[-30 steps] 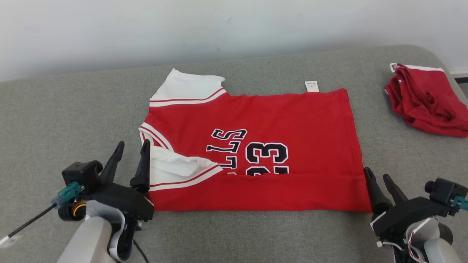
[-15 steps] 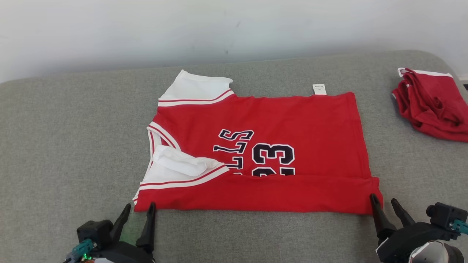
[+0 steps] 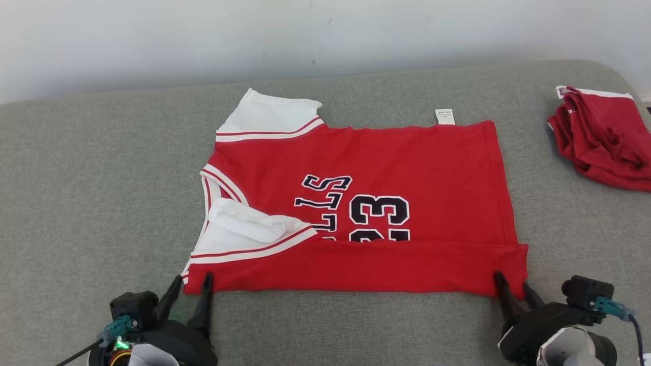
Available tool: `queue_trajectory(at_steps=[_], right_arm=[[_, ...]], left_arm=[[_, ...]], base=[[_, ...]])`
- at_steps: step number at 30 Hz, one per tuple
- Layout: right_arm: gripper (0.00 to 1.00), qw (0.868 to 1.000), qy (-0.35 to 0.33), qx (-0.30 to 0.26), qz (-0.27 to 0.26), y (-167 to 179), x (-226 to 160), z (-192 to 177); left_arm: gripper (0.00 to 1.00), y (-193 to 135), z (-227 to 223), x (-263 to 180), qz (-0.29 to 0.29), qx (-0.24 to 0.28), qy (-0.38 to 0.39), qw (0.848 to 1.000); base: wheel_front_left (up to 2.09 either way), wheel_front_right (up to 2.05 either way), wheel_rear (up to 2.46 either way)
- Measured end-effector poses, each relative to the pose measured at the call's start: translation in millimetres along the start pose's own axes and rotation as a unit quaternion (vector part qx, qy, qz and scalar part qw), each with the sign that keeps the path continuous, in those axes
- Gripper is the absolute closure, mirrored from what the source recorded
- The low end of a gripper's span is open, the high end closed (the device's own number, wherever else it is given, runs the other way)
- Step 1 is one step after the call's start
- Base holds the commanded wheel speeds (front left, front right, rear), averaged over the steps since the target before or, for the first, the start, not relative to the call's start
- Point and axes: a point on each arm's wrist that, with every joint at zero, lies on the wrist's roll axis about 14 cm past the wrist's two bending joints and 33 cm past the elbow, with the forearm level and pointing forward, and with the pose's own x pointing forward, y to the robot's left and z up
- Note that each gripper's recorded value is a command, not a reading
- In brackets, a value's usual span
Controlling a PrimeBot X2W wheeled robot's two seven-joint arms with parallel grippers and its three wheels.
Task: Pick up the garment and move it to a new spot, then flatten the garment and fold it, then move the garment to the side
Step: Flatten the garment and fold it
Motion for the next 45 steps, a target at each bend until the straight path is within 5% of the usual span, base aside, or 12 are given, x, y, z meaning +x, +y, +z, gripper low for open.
queue_trajectory(at_steps=[1, 15, 30, 31, 32, 33, 34, 35, 45], right_arm=[[1.0, 1.0, -0.001, 0.0, 0.002, 2, 1, -1], [1.0, 0.998, -0.052, -0.008, 0.036, 16, -22, 11], [1.0, 0.999, -0.003, -0.015, 0.047, 15, -53, -21], [0.58, 0.999, -0.002, -0.016, 0.046, 16, -54, -22], [0.0, 0.999, -0.004, -0.017, 0.045, 16, -55, -22], [0.0, 0.999, -0.007, -0.018, 0.045, 17, -56, -21], [0.0, 0.999, -0.012, -0.022, 0.045, 18, -56, -18], [0.0, 0.998, -0.02, -0.026, 0.045, 19, -56, -15], [0.0, 0.984, -0.166, -0.026, 0.055, 33, -66, 47]], left_arm=[[1.0, 1, 0, 0, 0.001, 0.0, 0.001, 1.0], [1.0, -3, 14, -45, 0.011, -0.029, -0.055, 0.998], [1.0, 4, -19, -108, 0.064, -0.072, -0.059, 0.994], [1.0, 3, -20, -108, 0.063, -0.07, -0.057, 0.994], [0.78, 4, -21, -108, 0.065, -0.066, -0.055, 0.994], [0.55, 4, -21, -108, 0.065, -0.063, -0.055, 0.994], [0.55, 5, -19, -108, 0.066, -0.06, -0.059, 0.994], [0.0, 4, -17, -107, 0.065, -0.058, -0.061, 0.994], [0.0, 7, 50, -106, 0.066, -0.001, -0.159, 0.985]], base=[[0.0, 0.0, 0.0], [0.0, 0.0, 0.0], [0.0, 0.0, 0.0], [0.0, 0.0, 0.0], [0.0, 0.0, 0.0], [0.0, 0.0, 0.0], [0.0, 0.0, 0.0], [0.0, 0.0, 0.0], [0.0, 0.0, 0.0]])
